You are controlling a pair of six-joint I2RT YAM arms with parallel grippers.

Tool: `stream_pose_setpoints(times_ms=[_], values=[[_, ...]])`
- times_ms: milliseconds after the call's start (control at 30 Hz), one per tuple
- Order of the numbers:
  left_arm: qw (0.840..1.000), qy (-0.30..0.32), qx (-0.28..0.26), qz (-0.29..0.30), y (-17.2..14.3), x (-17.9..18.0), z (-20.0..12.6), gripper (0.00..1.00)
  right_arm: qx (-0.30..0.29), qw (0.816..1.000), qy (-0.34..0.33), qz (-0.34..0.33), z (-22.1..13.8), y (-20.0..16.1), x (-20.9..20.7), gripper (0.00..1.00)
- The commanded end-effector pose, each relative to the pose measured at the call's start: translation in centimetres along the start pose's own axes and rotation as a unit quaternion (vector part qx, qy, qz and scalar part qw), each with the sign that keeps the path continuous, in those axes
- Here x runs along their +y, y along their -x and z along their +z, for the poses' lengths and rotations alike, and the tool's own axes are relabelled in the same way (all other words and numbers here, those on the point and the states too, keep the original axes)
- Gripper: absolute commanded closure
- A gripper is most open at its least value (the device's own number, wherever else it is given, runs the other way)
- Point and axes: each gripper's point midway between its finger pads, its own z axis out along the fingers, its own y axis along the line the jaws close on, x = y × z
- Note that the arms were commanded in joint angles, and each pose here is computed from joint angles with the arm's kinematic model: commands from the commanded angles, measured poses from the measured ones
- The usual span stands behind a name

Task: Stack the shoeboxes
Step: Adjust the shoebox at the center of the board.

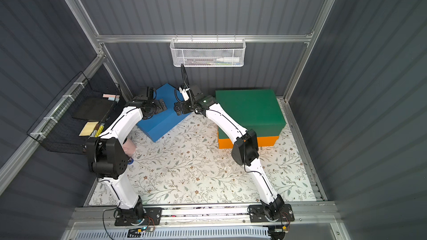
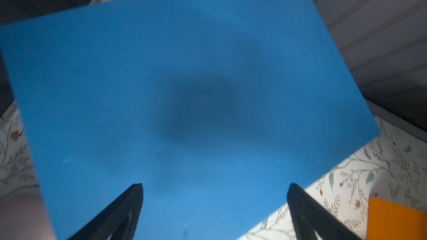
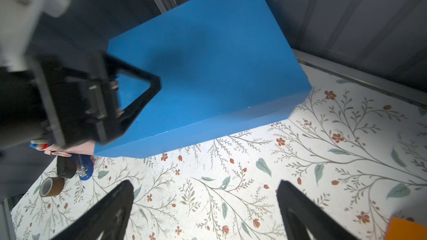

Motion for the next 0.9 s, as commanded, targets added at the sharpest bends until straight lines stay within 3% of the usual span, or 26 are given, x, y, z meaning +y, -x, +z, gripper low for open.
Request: stream_pose_setpoints(times_ms=[0,267,500,700,867], values=[[0.999,0.011,-0.020,0.033,1.8,-0.7,1.6,0.00,-0.041,0.999,0.025,-0.008,-4.2,3.2,2.2,0.01],[0.997,-0.003,-0.059,0.043,5.9,-3.6,5.8,0.00,-0.049,0.998,0.046,-0.020,-8.5,4.1,3.8,0.01],[0.988,0.028,-0.116,0.098,9.2,-4.2,8.3,0.00,-0.012,0.998,0.054,-0.015,-9.8,1.1,3.9,0.01],[0.991,0.015,-0.042,0.123,5.4,-4.4,12.2,0.00,0.001,0.998,0.054,-0.013,-9.9,-0.4,3.7,0.01],[0.993,-0.011,0.013,0.117,1.4,-4.4,13.1,0.00,0.005,0.998,0.059,-0.011,-9.4,-0.6,3.8,0.01]])
